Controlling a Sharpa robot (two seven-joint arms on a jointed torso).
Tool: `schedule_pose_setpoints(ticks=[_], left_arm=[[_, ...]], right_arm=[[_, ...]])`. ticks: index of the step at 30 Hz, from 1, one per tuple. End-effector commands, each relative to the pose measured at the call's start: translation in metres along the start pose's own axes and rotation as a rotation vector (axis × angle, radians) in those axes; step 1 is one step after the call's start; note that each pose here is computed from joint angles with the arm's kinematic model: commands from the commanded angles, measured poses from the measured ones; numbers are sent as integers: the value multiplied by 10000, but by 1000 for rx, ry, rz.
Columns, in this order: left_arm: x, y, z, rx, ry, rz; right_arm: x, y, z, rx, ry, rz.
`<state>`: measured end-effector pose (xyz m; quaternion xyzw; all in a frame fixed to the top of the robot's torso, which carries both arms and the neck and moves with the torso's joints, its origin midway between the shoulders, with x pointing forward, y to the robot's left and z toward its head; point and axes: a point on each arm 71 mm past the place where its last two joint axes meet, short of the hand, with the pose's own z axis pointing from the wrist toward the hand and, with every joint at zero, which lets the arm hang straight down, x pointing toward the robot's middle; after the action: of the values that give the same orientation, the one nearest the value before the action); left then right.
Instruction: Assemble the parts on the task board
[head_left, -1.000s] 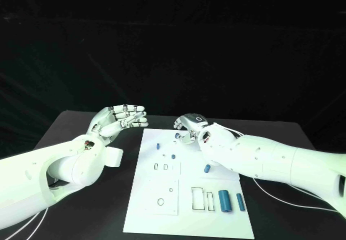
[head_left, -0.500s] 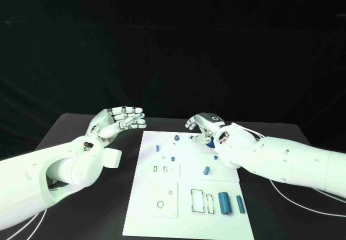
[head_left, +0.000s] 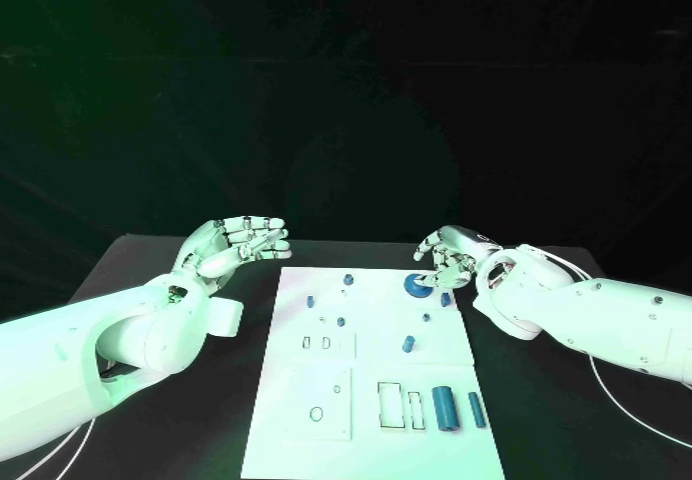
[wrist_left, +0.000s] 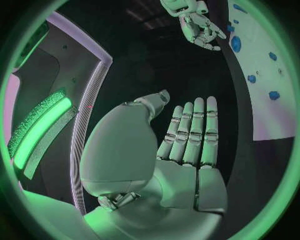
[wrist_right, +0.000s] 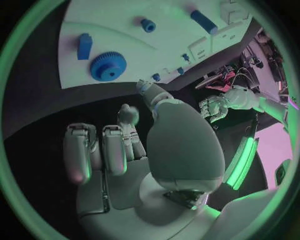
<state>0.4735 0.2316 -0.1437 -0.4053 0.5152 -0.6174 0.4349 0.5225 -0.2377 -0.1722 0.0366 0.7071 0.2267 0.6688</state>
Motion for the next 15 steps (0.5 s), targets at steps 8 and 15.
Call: schedule_pose_setpoints(ticks=[8,15], left_arm=[[29,-6,13,6,21,-16],[34,-5,15,6,22,-17]], right_arm=[[49,-237,24,134,126,54],[86,-241,82,144,124,54]])
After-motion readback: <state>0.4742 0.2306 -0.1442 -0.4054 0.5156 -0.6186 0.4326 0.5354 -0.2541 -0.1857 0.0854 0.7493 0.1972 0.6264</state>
